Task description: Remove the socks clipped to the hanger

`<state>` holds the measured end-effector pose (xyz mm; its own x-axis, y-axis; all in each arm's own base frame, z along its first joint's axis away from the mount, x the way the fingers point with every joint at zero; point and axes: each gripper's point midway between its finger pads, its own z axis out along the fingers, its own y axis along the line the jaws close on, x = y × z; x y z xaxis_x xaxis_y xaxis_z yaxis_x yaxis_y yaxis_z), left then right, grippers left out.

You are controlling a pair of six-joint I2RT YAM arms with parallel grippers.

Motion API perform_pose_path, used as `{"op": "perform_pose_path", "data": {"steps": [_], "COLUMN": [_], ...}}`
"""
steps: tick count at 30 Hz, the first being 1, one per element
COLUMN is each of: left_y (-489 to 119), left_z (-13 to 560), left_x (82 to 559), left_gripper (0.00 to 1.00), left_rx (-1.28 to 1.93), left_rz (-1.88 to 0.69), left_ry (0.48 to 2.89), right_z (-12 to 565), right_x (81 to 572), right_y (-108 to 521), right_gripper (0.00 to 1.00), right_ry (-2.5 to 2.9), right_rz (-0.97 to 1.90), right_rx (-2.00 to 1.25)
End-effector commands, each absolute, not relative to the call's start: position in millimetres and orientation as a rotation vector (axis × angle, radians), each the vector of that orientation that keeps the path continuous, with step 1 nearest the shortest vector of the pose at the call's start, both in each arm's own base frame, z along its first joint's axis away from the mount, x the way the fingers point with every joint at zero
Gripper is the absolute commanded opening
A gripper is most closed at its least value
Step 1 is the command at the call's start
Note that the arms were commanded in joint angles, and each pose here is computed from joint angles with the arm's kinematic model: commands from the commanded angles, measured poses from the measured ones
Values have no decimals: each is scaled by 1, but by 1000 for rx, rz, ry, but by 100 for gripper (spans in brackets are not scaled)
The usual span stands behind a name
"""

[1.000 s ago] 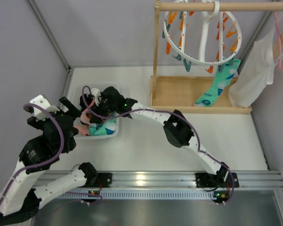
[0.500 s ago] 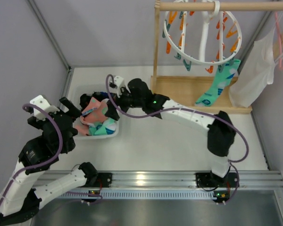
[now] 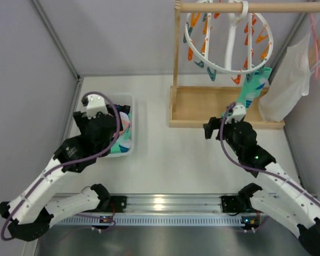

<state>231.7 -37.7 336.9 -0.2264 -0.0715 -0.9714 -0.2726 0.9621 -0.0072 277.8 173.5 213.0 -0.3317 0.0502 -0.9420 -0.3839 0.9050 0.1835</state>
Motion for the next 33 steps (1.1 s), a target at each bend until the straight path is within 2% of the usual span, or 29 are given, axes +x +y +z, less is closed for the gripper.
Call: {"op": "perform_pose_path", "data": {"steps": [1, 5, 11, 13, 14, 16, 21, 33], "left_y": [-63, -68, -69, -68, -69, -73, -80, -95], "left_z": [320, 305, 284, 279, 279, 277, 271, 266], "left_x": [247, 247, 237, 236, 235, 235, 236, 234], "left_gripper": [98, 98, 98, 98, 98, 98, 98, 98], "left_rx": [-137, -104, -83, -80, -81, -67, -44, 24], "left_rz": [160, 145, 97, 96, 87, 64, 54, -25], "left_ry": [1870, 1912, 1945, 1952, 1952, 1963, 1987, 2012], "right_z": [216, 215, 222, 217, 236, 216, 211, 174], "right_x": [286, 293, 327, 338, 347, 358, 385, 417], "right_y": [88, 19, -24, -17, -11, -14, -22, -18], "right_gripper": [100, 100, 99, 100, 99, 99, 99, 99], "right_ry": [1796, 1771, 1693, 1670, 1581, 1615, 1586, 1560], "right_rz": [185, 25, 90, 145, 199, 200, 190, 268], "right_rx": [94, 331, 408, 342, 266, 247, 212, 142]}}
